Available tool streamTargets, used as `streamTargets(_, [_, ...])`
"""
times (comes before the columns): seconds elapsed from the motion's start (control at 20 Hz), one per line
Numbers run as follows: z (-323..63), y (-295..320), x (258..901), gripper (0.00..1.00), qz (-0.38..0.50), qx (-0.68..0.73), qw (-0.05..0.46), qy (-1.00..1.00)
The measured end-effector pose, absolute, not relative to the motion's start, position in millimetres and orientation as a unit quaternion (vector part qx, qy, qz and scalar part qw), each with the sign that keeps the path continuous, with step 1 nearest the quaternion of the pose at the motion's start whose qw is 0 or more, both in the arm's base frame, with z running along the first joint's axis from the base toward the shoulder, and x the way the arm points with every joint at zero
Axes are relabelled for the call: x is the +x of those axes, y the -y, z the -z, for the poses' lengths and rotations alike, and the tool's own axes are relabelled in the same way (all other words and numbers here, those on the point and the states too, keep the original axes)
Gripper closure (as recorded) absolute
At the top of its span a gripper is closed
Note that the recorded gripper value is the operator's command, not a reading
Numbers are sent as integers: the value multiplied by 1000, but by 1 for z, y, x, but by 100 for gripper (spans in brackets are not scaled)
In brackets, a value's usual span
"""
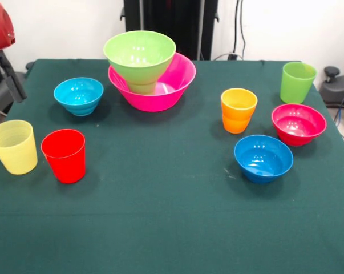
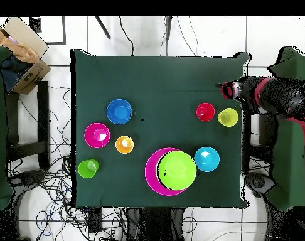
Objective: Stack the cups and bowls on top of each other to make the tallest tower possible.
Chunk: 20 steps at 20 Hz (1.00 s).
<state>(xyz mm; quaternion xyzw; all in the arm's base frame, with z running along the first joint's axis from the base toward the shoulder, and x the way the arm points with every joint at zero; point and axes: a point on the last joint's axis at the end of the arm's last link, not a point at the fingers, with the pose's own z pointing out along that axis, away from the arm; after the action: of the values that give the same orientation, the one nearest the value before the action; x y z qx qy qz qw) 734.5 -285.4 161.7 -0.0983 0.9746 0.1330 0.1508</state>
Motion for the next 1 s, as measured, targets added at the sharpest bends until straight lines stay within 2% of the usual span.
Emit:
streamTargets(0.3, [-164, 290, 716, 0, -104, -172, 113, -973])
streamTargets(0.55, [-176, 312, 686, 0, -96, -285, 75, -951])
streamTargets(1.0, [-192, 355, 659, 0, -84, -401, 69, -910])
